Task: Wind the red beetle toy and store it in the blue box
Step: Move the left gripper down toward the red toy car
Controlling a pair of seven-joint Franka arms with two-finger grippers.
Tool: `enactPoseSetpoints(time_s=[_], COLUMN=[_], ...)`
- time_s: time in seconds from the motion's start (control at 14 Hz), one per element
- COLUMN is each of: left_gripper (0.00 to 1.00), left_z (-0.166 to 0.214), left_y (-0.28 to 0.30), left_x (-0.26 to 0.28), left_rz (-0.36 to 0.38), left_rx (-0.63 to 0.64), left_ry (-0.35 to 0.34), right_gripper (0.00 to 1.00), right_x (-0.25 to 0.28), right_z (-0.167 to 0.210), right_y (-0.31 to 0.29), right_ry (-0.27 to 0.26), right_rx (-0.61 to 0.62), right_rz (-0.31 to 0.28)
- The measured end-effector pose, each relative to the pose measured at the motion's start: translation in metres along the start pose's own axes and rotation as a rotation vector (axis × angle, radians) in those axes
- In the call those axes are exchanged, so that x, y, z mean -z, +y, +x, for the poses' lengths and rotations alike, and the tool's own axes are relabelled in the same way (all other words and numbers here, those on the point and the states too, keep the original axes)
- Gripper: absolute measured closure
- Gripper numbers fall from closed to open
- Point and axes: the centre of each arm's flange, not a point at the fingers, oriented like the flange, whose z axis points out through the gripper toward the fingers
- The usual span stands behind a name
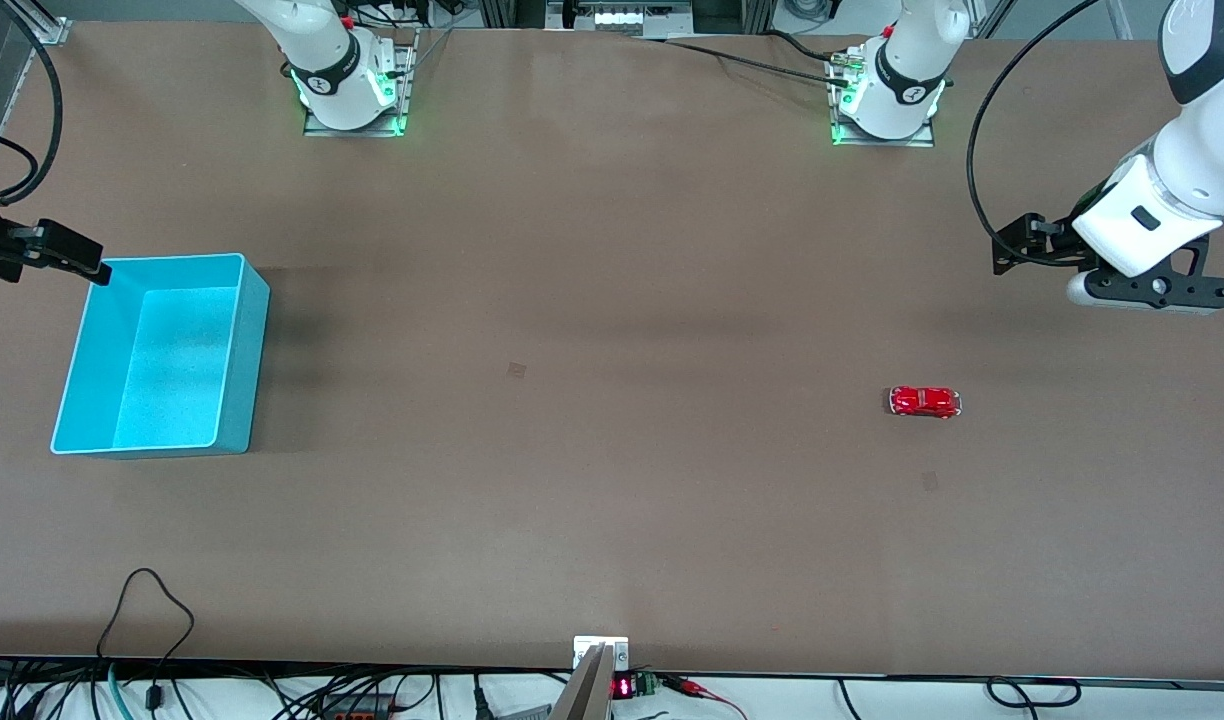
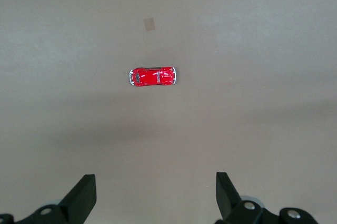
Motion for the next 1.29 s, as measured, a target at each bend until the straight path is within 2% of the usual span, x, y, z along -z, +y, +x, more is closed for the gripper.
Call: enactPoseSetpoints(time_s=[0.5, 0.86, 1.14, 1.29], left_gripper=[0.00, 0.00, 0.00, 0.00], left_z=[0.001, -0.005, -0.007, -0.006], left_y=[-0.012, 0.002, 0.003, 0.003], left_x=[-0.002, -0.019, -0.030, -0.035], left_rz=[-0.002, -0.001, -0.001, -0.010], left_rx=[0.020, -0.005, -0.012, -0.096], left_ry=[-0.006, -0.119, -0.177, -0.195], right_gripper=[0.00, 0.00, 0.00, 0.00], right_x=[0.000, 0.000, 0.000, 0.000], right_z=[0.000, 0.000, 0.000, 0.000], right_y=[0.000, 0.000, 0.000, 0.000], right_ry=[0.000, 0.000, 0.000, 0.000], right_rx=[0.000, 0.000, 0.000, 0.000], right_rz=[0.000, 0.000, 0.000, 0.000])
